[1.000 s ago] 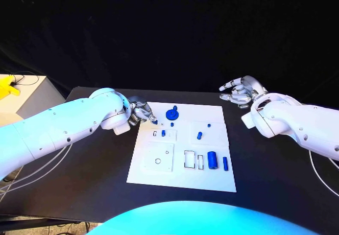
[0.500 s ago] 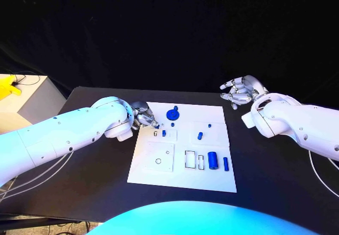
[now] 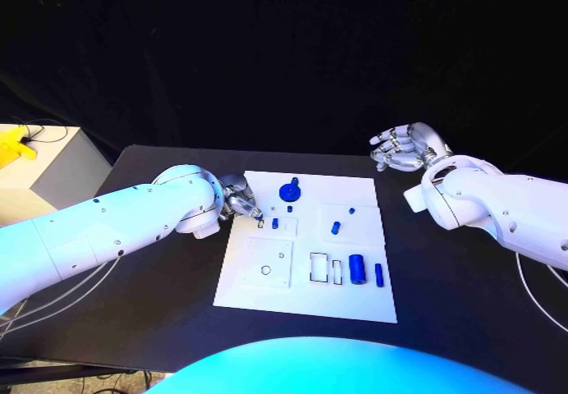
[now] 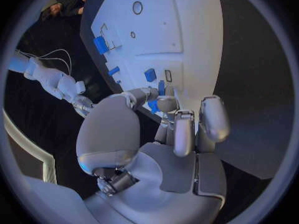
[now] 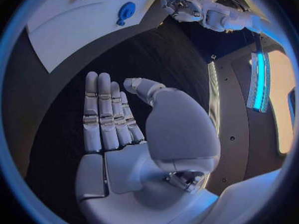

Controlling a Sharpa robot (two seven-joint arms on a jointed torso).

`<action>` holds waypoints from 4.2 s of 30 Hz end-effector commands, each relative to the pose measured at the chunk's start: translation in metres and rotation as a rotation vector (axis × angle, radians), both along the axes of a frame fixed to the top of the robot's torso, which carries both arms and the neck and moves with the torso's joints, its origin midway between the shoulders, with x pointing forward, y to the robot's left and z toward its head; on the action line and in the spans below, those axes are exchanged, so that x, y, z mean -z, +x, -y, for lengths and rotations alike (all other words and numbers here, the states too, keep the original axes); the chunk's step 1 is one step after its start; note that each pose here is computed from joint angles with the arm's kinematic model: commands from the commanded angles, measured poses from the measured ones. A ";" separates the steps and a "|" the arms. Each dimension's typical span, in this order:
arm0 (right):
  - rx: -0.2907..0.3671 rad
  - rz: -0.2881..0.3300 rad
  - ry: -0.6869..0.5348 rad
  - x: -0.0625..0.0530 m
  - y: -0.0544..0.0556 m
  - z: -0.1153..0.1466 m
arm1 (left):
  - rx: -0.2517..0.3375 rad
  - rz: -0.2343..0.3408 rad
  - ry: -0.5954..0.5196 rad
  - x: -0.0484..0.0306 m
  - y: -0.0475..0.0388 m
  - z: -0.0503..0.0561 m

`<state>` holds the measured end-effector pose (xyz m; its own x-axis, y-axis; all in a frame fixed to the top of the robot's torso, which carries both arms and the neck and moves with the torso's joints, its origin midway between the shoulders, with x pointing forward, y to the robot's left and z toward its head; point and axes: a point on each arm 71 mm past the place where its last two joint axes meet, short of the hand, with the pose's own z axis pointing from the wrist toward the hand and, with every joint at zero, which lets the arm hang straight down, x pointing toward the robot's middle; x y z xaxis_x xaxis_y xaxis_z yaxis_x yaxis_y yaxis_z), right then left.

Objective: Assemble the parts on the task board

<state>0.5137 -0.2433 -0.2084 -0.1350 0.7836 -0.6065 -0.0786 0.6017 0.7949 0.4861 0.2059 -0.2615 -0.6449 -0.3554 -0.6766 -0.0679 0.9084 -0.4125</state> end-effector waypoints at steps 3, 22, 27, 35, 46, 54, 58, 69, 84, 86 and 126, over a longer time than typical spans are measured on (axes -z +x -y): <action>-0.026 0.031 0.045 -0.002 0.000 -0.003 | 0.039 -0.033 0.042 0.0037 -0.0023 0.002; -0.037 0.030 0.058 -0.002 0.000 -0.005 | 0.061 -0.046 0.062 0.0100 -0.0015 0.011; -0.039 0.031 0.059 -0.002 0.000 -0.005 | 0.062 -0.040 0.066 0.0100 -0.0008 0.012; -0.042 0.030 0.061 -0.002 0.000 -0.006 | 0.068 -0.029 0.078 0.0097 -0.0001 0.013; -0.042 0.027 0.061 -0.002 0.000 -0.005 | 0.075 -0.020 0.088 0.0082 -0.0013 0.012; -0.043 0.026 0.059 -0.001 0.000 -0.005 | 0.073 -0.009 0.090 0.0071 -0.0015 0.012; -0.044 0.025 0.059 0.000 0.000 -0.005 | 0.074 -0.009 0.093 0.0072 -0.0014 0.012; -0.045 0.020 0.060 0.000 0.000 -0.005 | 0.071 -0.003 0.102 0.0075 -0.0003 0.010; -0.045 0.019 0.060 0.001 -0.001 -0.005 | 0.065 0.010 0.106 0.0070 0.0006 0.010; -0.046 0.018 0.060 0.001 -0.001 -0.005 | 0.065 0.011 0.105 0.0069 0.0005 0.011; -0.049 0.006 0.062 0.002 -0.001 -0.005 | 0.131 -0.063 0.134 0.0130 -0.0058 0.017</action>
<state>0.5131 -0.2398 -0.2104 -0.1549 0.8139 -0.5599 -0.1018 0.5506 0.8285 0.4855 0.1923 -0.2687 -0.6808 -0.2147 -0.7003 0.0118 0.9527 -0.3036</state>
